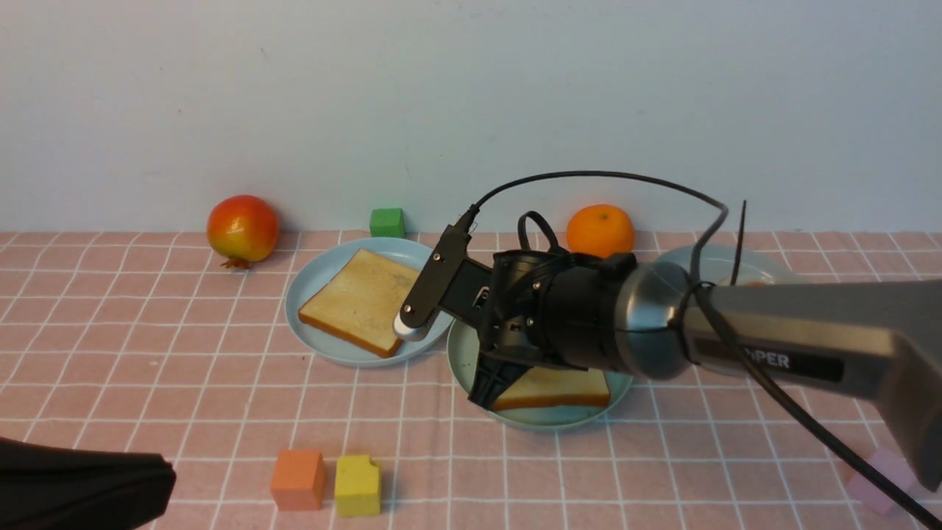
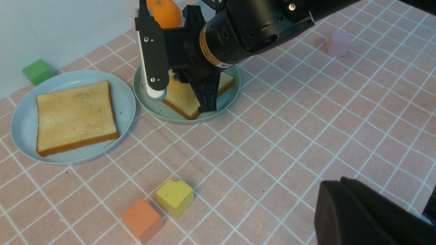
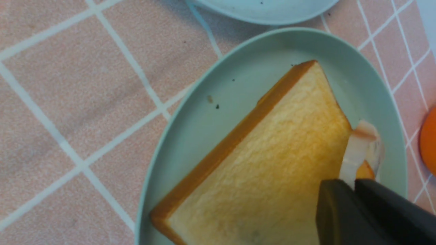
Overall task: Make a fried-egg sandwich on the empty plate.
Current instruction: Use the right arm to place the fried egg on the slice of bread in the middle, then use the left arm to grab a slice of bread
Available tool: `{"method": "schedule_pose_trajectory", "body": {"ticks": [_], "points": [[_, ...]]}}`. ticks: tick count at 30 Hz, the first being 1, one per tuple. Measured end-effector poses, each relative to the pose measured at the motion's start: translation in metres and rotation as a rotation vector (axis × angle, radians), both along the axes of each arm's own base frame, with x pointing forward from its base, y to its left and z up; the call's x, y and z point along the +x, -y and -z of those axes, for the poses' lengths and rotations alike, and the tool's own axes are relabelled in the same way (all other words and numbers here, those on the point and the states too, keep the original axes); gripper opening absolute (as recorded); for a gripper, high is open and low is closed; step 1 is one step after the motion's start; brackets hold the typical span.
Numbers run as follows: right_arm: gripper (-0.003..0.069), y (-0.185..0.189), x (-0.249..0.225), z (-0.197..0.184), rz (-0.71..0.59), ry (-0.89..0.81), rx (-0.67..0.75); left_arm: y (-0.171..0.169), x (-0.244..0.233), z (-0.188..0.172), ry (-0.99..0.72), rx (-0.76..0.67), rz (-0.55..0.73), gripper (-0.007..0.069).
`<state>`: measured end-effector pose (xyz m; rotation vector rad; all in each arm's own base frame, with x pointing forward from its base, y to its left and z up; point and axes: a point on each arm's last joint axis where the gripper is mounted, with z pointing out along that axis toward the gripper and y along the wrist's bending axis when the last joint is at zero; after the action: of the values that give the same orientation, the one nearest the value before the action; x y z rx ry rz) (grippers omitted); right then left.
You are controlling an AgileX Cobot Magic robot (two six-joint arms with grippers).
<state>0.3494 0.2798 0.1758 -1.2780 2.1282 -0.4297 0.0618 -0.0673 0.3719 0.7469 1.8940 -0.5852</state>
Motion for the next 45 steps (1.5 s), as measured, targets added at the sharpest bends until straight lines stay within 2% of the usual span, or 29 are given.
{"method": "schedule_pose_trajectory", "body": {"ticks": [5,6,11,15,17,20,22,26,27,30,34,38,42,45], "points": [[0.0140,0.000,0.000,0.000,0.002,-0.001,-0.002,0.000,0.000,0.000,-0.004,-0.004,0.002,0.0013],[0.0206,0.000,-0.001,0.000,0.005,-0.003,-0.004,0.000,0.000,0.000,-0.007,-0.007,0.003,0.0013],[0.0380,-0.003,-0.009,0.000,0.022,-0.021,-0.043,0.001,-0.001,0.000,-0.008,-0.008,0.004,0.0013],[0.0448,-0.010,-0.023,-0.008,0.035,-0.046,-0.040,0.001,-0.001,0.000,-0.013,-0.013,0.003,0.0013],[0.0450,-0.011,-0.032,-0.022,0.047,-0.053,-0.024,0.001,-0.001,0.000,-0.034,-0.032,-0.004,0.0013],[0.0429,-0.009,-0.043,-0.043,0.066,-0.060,-0.007,0.003,0.001,0.001,-0.080,-0.056,-0.024,0.0013],[0.0361,0.003,-0.058,-0.081,0.117,-0.064,0.042,0.011,0.009,0.006,-0.143,-0.048,-0.047,0.0013],[0.0192,0.038,-0.090,-0.141,0.237,-0.106,0.101,0.040,0.039,0.012,-0.244,0.040,-0.063,0.0013],[0.0126,0.051,-0.101,-0.160,0.269,-0.116,0.127,0.050,0.050,0.012,-0.260,0.072,-0.066,0.0013],[0.0005,0.075,-0.126,-0.194,0.288,-0.117,0.224,0.072,0.087,0.015,-0.306,0.159,-0.089,0.0013],[-0.0006,0.113,-0.165,-0.219,0.300,-0.126,0.354,0.080,0.144,0.032,-0.459,0.202,-0.109,0.0013],[-0.0006,0.152,-0.203,-0.221,0.321,-0.148,0.439,0.075,0.201,0.061,-0.631,0.128,-0.115,0.0013],[-0.0003,0.171,-0.221,-0.221,0.322,-0.151,0.484,0.080,0.244,0.082,-0.670,0.109,-0.154,0.0013],[-0.0001,0.176,-0.229,-0.221,0.316,-0.170,0.511,0.096,0.279,0.095,-0.670,0.176,-0.213,0.0013]]}}
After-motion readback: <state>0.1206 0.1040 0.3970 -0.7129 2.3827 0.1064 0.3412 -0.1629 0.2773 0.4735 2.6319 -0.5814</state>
